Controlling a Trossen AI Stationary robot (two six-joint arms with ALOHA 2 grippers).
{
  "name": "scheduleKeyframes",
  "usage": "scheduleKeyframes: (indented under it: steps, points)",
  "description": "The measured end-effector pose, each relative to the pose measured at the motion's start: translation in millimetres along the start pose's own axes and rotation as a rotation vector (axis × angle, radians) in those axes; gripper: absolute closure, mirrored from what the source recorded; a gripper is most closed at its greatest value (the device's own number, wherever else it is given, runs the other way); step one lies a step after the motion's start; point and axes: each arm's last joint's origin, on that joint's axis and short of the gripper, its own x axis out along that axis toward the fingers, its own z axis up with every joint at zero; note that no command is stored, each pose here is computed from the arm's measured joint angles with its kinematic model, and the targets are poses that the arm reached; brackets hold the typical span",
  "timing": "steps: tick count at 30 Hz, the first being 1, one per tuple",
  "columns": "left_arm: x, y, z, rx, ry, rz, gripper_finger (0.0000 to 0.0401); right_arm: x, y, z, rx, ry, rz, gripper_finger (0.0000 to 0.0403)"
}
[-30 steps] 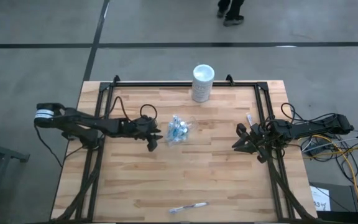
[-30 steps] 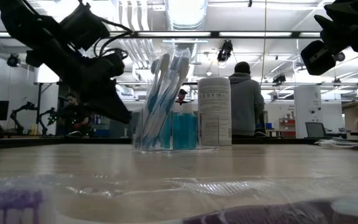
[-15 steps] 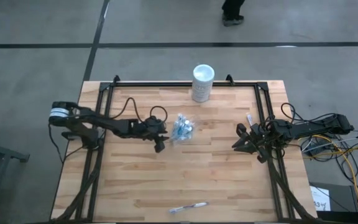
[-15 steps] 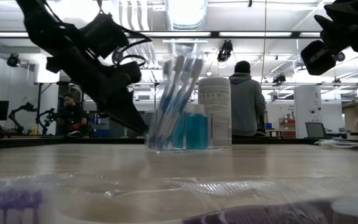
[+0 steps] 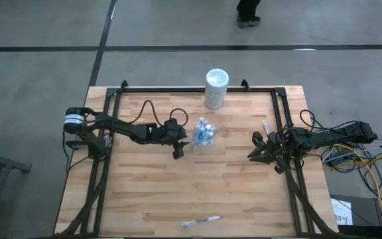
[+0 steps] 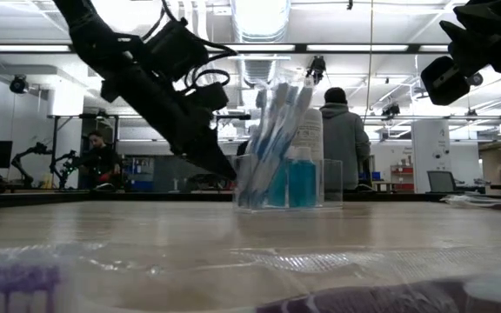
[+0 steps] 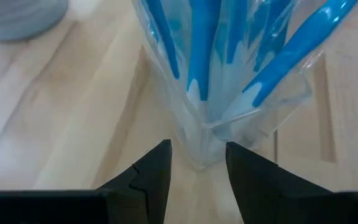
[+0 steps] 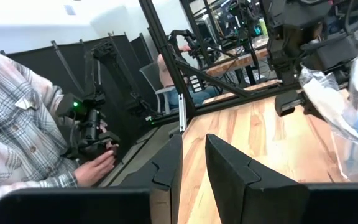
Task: Pick & Place toothbrushing station
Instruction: Move the transparent organizer to the top right of the table, then move the purple toothbrush to the center of the table
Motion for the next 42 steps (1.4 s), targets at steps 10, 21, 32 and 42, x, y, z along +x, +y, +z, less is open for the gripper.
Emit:
scheduleKeyframes:
  steps: [10, 21, 32, 42]
  points:
    - [10.3, 9.3, 18.3, 0.074, -0.033, 0.028, 0.0245, 0.0, -0.1, -0.1, 0.0, 0.0, 0.0, 0.0335]
    - [30.9, 9.0, 35.5, 0.12, -0.064, 0.036, 0.0245, 0.0, 0.0, 0.0, 0.0, 0.0, 0.0, 0.0335]
    - [-5.6, 11.7, 49.0, 0.015, -0.028, 0.047, 0.0245, 0.0, -0.1, -0.1, 0.0, 0.0, -0.001, 0.0335]
    - [-98.8, 20.7, 63.5, 0.056, -0.2, 0.108, 0.0245, 0.0, 0.0, 0.0, 0.0, 0.0, 0.0, 0.0335]
